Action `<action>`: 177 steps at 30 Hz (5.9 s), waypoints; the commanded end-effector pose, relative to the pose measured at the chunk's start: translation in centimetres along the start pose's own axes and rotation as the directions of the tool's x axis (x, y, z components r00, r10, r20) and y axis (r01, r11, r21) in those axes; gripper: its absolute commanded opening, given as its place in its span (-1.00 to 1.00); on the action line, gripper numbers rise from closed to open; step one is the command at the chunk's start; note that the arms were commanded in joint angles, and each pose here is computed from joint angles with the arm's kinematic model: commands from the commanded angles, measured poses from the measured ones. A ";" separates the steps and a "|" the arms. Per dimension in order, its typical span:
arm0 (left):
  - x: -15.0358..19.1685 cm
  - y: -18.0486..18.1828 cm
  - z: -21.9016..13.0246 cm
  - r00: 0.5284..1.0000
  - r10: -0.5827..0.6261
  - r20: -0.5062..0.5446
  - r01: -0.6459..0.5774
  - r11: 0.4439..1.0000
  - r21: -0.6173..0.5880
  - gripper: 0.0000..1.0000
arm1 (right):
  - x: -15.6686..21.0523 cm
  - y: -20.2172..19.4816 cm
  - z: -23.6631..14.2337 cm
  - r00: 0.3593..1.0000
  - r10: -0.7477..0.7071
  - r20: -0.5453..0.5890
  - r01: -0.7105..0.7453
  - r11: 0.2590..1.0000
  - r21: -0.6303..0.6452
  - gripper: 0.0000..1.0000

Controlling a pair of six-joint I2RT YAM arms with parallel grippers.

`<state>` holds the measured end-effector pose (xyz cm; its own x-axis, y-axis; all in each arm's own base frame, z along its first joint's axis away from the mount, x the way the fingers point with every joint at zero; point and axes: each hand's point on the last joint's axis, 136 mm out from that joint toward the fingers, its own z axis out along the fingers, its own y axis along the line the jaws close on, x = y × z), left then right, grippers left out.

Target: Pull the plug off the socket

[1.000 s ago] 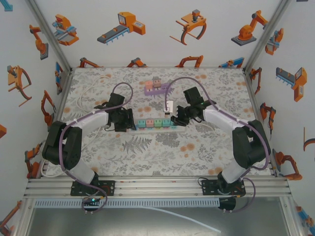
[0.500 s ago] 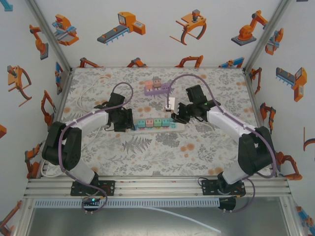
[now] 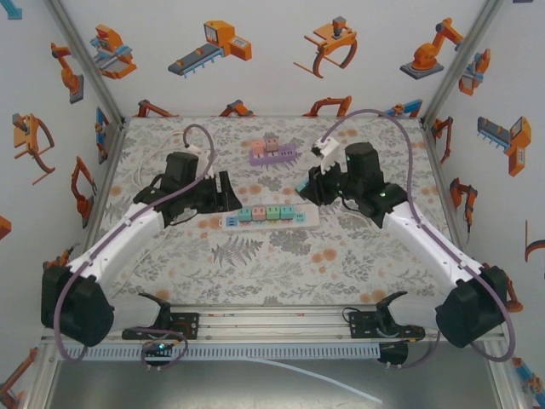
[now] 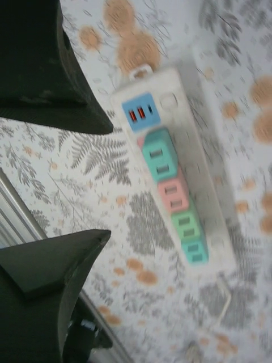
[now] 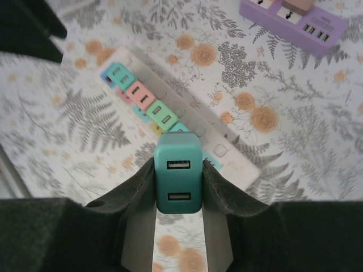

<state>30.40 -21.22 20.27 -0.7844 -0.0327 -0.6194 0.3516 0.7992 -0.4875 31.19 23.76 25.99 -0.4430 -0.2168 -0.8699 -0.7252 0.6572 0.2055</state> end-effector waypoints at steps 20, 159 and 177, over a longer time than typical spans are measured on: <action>6.1 -15.4 -6.3 0.904 0.398 0.155 -0.423 0.788 0.447 0.94 | 13.5 -4.9 -1.3 0.606 0.795 0.019 -0.780 0.589 0.211 -0.71; 10.2 15.6 7.2 0.955 -0.185 -0.232 0.053 0.877 -0.478 0.05 | 8.3 3.6 10.5 0.648 -0.760 0.058 0.694 0.556 -0.458 -0.80; 9.9 15.5 7.4 0.958 -0.172 -0.227 0.047 0.882 -0.470 0.06 | 6.8 3.4 9.4 0.680 -0.731 0.058 0.683 0.602 -0.414 -0.90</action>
<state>33.87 -16.32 5.55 -0.8880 -0.0990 -0.4490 0.0572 0.9452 -0.3214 30.14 30.70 12.46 0.2196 -0.6565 -0.7217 -0.9715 -0.0791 -0.2236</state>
